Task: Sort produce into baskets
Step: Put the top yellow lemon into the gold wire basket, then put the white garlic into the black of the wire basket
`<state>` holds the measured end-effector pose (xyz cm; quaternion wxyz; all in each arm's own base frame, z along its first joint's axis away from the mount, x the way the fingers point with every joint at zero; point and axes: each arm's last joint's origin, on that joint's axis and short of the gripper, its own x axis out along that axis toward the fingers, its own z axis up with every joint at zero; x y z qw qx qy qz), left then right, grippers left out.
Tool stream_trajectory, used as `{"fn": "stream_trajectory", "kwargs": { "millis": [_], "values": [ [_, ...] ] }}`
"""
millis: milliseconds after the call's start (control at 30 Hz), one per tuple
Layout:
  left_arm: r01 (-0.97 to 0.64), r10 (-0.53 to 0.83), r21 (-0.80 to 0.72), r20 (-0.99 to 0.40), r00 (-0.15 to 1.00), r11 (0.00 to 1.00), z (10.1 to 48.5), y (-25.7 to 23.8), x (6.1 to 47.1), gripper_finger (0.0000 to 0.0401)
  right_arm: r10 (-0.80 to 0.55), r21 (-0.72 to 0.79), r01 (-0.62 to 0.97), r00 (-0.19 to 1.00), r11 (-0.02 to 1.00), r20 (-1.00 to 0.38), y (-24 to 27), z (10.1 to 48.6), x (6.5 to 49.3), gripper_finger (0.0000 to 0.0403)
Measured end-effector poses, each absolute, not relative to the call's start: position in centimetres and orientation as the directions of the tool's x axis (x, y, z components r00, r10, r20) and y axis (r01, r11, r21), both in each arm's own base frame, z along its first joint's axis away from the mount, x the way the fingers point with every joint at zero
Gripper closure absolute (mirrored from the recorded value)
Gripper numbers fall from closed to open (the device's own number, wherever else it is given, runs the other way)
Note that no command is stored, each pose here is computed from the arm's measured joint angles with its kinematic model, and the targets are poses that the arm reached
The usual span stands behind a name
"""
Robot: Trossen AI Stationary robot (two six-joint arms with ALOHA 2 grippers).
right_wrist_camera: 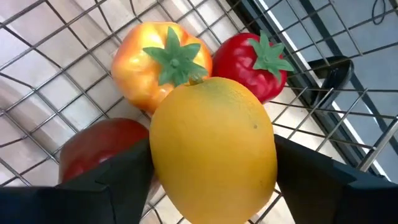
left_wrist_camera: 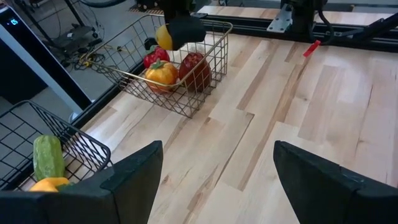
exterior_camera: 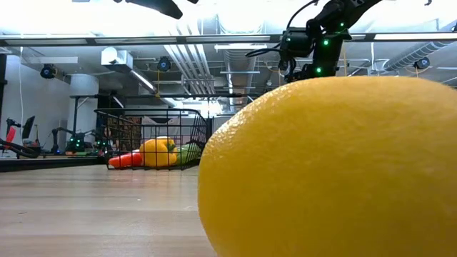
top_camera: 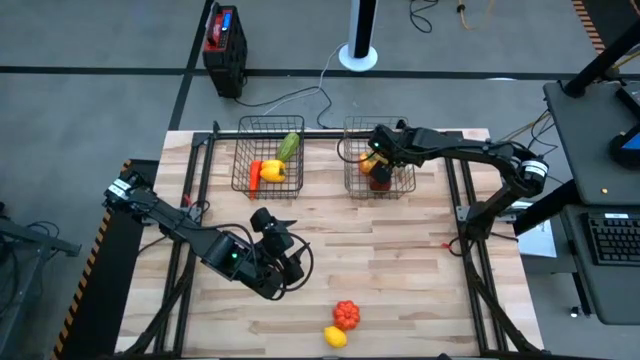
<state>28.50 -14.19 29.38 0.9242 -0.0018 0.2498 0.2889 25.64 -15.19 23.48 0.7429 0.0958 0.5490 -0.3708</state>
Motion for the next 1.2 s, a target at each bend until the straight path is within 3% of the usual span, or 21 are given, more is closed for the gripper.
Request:
{"fn": "stream_trajectory", "kwargs": {
  "millis": [233, 467, 933, 1200],
  "values": [
    [-0.535, 0.533, 0.141, -0.463, 0.708, 0.833, 29.4, -14.2, 28.5, 0.0113, -0.446, -0.265, 0.657, 0.122, 0.706, -0.887, -15.2, 23.5, 25.6, 0.0073],
    [-0.535, 0.533, 0.140, -0.463, 0.708, 0.833, 29.4, -14.2, 28.5, 0.0113, -0.445, -0.249, 0.668, 0.138, 0.702, -0.885, -15.0, 24.0, 25.4, 0.0068],
    [-0.536, 0.531, 0.135, -0.463, 0.709, 0.833, 29.4, -14.2, 28.5, 0.0113, -0.399, -0.055, 0.626, 0.426, 0.778, -0.812, -8.1, 29.2, 23.8, 0.0087],
    [-0.525, 0.541, 0.181, -0.477, 0.693, 0.831, 28.0, -14.6, 29.3, 0.0113, -0.300, 0.069, 0.593, 0.501, 0.802, -0.811, -2.8, 29.1, 23.3, 0.0097]
  ]
}}
